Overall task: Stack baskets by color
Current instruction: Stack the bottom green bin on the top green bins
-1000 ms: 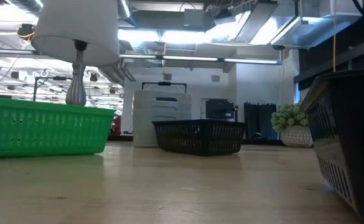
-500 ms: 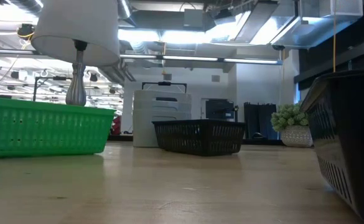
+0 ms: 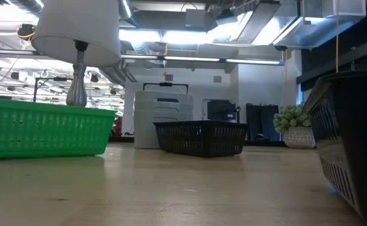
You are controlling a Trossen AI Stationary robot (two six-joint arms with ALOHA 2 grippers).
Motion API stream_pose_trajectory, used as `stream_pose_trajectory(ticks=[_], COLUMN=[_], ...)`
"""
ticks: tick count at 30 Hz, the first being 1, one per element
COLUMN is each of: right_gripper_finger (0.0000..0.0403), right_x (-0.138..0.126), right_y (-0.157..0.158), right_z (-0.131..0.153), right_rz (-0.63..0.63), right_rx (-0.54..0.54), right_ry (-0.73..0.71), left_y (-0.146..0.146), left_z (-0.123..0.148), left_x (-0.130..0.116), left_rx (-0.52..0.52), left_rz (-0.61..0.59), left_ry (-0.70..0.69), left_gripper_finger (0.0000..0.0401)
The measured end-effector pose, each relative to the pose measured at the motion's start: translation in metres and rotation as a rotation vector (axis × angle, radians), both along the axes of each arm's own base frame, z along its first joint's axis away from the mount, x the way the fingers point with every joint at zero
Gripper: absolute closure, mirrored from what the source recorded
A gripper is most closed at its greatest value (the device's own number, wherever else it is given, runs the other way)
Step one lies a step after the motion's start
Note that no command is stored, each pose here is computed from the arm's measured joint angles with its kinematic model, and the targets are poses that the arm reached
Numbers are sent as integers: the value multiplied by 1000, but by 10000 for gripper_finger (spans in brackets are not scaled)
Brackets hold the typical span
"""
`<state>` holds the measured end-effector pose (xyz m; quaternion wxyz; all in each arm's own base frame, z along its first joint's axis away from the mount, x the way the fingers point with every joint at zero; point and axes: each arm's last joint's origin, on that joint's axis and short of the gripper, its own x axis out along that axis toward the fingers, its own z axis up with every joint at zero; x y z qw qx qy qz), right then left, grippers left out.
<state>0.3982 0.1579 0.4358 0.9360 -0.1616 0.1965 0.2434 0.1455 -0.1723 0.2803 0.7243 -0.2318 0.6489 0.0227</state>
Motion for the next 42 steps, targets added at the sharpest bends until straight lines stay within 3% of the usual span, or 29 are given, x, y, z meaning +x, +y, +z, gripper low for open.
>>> stream_pose_trajectory(ticks=[6,14,34,37,40,42], right_gripper_finger=[336,336,336,336,336,336], right_x=[-3,-3,-2,-2,-6,-10], right_y=[7,7,7,7,6,4], right_z=[0,0,1,2,6,12], right_rz=[16,17,14,14,15,16], right_rx=[0,3,9,8,10,14], right_ry=[1,0,-19,-19,-25,-39], left_y=[-23,-44,-59,-59,-55,-51], left_z=[-26,-62,-107,-111,-110,-105], left_x=[3,9,20,21,26,29], left_rx=[125,247,380,386,380,367], left_rz=[45,18,-28,-60,-62,-61], left_ry=[39,131,212,225,226,220], left_gripper_finger=[296,296,299,320,374,390])
